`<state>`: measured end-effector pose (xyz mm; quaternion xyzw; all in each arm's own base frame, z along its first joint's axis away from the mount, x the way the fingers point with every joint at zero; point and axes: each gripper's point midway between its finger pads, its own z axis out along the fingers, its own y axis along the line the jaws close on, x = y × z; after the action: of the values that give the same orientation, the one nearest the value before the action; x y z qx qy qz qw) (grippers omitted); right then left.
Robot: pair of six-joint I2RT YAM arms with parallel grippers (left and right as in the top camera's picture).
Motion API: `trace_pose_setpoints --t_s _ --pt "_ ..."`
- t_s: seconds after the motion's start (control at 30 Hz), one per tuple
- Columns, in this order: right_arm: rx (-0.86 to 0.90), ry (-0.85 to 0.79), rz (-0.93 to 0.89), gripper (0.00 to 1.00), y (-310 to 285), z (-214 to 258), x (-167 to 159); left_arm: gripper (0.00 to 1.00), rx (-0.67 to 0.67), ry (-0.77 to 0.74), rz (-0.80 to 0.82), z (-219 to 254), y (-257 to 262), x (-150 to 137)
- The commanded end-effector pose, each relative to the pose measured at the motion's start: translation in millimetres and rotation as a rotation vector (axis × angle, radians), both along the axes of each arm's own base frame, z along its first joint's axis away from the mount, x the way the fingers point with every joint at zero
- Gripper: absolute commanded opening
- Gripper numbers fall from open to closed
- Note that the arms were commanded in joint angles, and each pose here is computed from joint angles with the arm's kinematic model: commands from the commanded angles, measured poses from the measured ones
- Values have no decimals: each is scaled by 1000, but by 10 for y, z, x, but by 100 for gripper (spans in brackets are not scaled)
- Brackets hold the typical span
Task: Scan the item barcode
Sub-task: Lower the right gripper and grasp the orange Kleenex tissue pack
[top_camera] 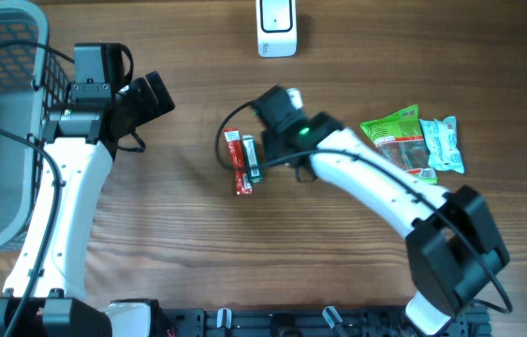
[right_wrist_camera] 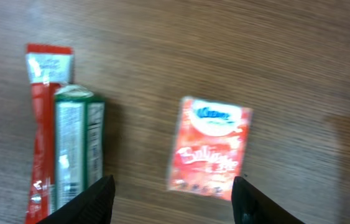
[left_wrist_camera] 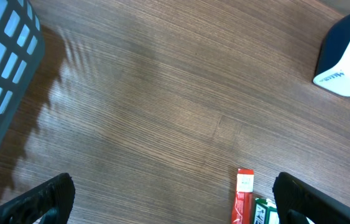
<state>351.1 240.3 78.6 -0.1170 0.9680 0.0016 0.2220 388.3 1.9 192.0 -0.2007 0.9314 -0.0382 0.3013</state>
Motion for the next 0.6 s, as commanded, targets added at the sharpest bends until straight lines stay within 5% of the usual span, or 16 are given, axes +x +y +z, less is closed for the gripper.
trace_pose_setpoints --t_s 0.0,0.57 --pt "-147 -62 -46 60 -49 -222 60 100 18 -3 4 13 45 18" --pt "-293 -91 -22 41 -155 -539 155 100 18 -3 3 12 45 17"
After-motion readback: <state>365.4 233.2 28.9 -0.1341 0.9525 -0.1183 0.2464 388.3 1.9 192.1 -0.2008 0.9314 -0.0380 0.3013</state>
